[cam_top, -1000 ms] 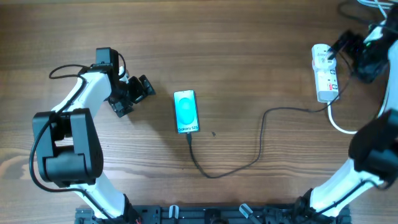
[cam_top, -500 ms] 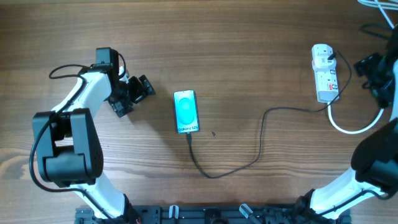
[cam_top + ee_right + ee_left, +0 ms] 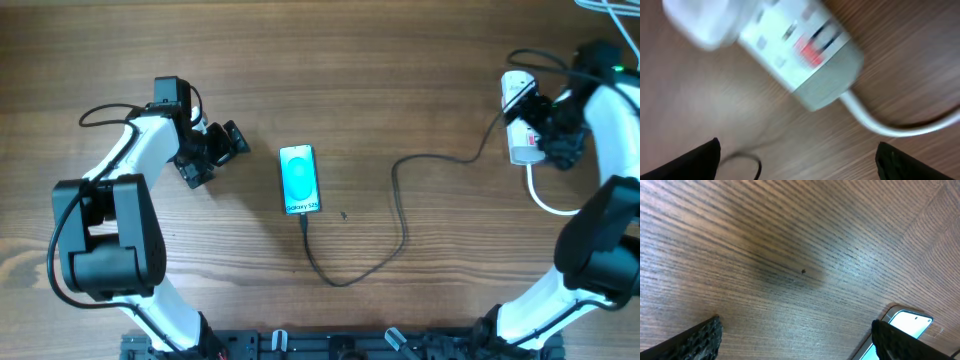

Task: Plug charger to phone and switch on socket
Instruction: 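Move the right gripper over the white power strip's switches, then lower the right gripper onto the rocker switch beside the plugged socket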

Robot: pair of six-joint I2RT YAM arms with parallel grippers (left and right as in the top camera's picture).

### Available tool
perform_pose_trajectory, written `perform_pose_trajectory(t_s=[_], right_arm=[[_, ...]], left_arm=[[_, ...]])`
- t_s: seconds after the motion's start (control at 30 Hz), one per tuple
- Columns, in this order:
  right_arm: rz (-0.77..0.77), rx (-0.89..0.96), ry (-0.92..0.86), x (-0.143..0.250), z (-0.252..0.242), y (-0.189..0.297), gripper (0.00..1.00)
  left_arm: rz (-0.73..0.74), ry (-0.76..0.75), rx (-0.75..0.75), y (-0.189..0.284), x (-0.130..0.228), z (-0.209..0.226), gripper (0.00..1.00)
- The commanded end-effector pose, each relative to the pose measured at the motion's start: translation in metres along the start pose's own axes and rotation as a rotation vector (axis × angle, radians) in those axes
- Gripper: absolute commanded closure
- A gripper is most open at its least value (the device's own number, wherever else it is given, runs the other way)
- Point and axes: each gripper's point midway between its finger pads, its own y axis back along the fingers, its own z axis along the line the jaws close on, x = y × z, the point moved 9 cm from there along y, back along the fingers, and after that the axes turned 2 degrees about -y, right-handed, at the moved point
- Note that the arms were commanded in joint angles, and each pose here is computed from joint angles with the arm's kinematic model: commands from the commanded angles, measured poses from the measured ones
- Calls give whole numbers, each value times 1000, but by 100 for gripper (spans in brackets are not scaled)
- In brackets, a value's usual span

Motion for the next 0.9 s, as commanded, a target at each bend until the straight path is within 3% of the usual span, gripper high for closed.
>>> perform_pose_trajectory(t_s=[0.0,0.1,0.27,0.53,0.87], right_arm=[[-125,27,-136,-28,-27,23,0],[-193,50,-274,-45,-50,25,0],[-194,49,-316,-54,-56,-12,0],[-56,-60,-259,-55,-40,-70,0],[-110,-80,-232,-58,-36,-85,0]], left_arm=[[2,4,8,-1,-3,-1,0],[2,4,8,-1,-3,-1,0],[2,4,8,-1,-3,-1,0],[2,4,8,-1,-3,-1,0],[2,4,8,-1,-3,-1,0]])
